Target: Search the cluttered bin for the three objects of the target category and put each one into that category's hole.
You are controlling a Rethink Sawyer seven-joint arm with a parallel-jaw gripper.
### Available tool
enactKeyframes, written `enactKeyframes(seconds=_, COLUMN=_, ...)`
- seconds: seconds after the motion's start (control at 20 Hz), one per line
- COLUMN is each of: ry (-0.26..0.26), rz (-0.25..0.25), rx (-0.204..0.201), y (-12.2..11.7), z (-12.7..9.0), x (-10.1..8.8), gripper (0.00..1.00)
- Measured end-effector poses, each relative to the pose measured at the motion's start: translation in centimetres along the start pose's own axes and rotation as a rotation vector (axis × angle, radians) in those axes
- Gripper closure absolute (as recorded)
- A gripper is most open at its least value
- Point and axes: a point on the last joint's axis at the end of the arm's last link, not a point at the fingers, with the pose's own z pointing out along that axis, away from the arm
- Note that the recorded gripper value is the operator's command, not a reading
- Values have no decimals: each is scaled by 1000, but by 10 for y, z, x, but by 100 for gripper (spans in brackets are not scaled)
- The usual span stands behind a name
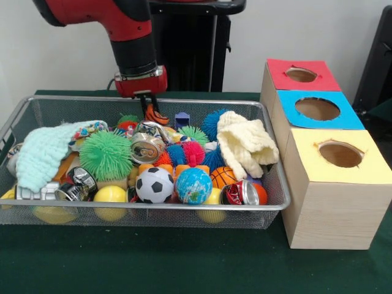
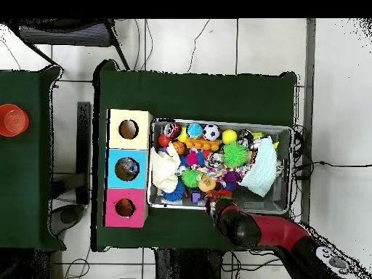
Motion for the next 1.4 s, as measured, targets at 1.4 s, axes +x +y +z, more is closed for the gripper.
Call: enactKeyframes(seconds=1.4, ry=-94, rz=41, rx=123, y=136, z=-151, x=-102, gripper=100)
